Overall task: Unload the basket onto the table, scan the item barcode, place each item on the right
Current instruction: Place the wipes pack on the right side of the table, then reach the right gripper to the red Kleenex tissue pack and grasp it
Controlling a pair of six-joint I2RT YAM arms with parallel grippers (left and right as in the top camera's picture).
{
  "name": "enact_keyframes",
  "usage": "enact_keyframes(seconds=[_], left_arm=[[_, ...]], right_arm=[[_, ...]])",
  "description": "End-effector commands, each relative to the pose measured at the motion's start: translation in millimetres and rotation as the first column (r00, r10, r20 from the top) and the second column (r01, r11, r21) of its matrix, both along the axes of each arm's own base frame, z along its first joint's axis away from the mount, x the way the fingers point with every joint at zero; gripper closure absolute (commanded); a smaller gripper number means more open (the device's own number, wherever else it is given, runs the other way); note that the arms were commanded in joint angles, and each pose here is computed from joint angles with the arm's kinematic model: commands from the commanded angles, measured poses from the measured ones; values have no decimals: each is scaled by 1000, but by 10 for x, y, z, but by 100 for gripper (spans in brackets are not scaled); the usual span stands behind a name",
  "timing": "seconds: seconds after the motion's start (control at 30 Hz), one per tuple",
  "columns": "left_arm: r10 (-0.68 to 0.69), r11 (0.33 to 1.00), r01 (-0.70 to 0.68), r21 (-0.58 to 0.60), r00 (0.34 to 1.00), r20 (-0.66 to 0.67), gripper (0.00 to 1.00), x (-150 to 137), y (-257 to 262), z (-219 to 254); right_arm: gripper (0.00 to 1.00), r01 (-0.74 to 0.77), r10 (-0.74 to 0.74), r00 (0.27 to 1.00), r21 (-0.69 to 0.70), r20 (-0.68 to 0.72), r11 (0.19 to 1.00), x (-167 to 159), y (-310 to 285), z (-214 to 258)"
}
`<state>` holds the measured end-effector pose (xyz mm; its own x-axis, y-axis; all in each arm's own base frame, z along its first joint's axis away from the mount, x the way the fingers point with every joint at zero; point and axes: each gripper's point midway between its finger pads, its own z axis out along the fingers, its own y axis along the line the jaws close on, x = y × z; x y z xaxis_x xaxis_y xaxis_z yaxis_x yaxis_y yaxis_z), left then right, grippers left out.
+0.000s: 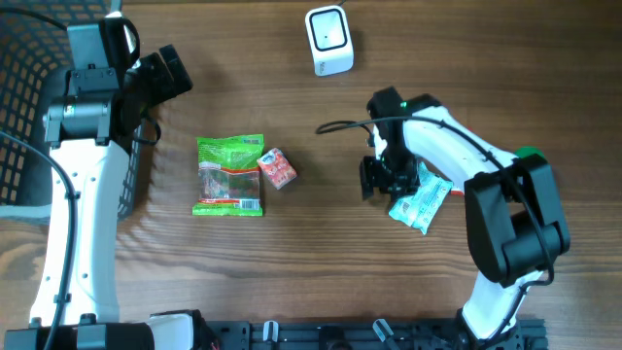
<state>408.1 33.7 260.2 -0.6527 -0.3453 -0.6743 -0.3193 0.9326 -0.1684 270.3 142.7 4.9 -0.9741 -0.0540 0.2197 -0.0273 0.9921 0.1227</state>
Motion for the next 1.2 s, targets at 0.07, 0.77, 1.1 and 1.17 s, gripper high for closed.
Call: enact_keyframes(seconds=[0.07,0.77,1.1,1.17], left_arm=[[0,1000,0,9,1000,17,0,1,21,67],[-1,1000,1,9,1000,17,0,2,19,68],[0,1000,0,9,1000,17,0,1,21,68],[0,1000,0,9,1000,17,0,1,21,68]], right_arm=[[40,76,-79,997,-334,5,940,-213,-749,-212],[45,-467,250,694,157,675,870,279,1959,651],[47,-443,240,538,28,808,896,784,2054,1285],[51,-444,265,546,6,795,896,771,2082,1141]])
